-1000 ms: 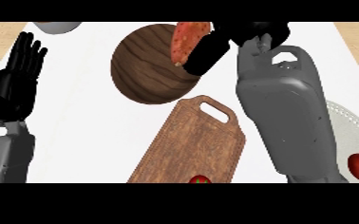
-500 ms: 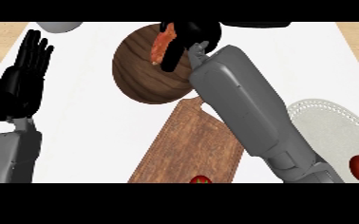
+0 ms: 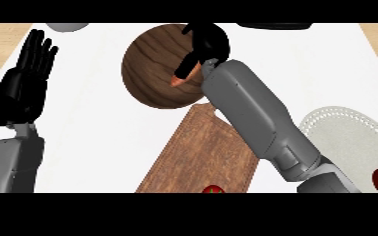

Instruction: Pick the sweet potato from the placemat and place it in the bowl

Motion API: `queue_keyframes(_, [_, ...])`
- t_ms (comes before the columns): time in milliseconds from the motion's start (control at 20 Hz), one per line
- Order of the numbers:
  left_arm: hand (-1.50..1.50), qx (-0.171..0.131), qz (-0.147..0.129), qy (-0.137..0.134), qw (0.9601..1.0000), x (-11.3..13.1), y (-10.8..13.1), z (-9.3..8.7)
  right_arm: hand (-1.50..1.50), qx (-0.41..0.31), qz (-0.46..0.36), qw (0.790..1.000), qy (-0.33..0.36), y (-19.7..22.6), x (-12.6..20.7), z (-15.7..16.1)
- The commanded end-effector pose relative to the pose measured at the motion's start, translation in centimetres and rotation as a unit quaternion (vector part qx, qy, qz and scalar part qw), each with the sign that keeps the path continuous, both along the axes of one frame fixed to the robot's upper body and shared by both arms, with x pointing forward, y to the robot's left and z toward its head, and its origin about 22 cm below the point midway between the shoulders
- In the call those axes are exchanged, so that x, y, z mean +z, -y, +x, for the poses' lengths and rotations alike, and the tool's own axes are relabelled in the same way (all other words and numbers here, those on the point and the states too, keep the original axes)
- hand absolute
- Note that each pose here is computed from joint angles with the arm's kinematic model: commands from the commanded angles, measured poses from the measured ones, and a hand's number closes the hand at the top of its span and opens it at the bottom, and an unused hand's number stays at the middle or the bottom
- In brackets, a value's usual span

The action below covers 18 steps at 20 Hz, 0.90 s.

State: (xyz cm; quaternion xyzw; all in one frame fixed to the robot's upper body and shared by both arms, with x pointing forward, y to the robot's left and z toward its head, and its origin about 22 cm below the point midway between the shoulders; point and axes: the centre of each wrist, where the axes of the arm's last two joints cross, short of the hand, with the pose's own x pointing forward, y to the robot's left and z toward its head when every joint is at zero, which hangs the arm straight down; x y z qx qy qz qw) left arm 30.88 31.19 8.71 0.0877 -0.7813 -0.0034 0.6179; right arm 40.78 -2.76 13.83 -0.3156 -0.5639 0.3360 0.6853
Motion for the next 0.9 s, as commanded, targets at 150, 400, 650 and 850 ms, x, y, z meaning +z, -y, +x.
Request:
queue_keyframes(150, [0.00,-0.014,-0.001,0.001,0.9999,0.0,-0.9,-0.1,-1.50,-0.034,0.138,0.988,0.053,1.4,-2.7,0.3])
queue_keyframes(400, [0.00,-0.001,-0.006,0.001,1.0000,1.1,0.0,0.1,-1.50,-0.072,0.171,0.969,0.165,2.1,-3.5,0.3])
queue_keyframes(650, [0.00,0.024,-0.003,-0.006,0.9997,-1.2,-1.4,-0.3,-1.50,-0.134,0.211,0.948,0.199,5.1,-1.8,2.0])
queue_keyframes(850, [0.00,0.018,-0.005,-0.003,0.9998,0.3,0.1,-0.9,-1.50,-0.167,0.247,0.931,0.210,9.4,-2.4,1.3])
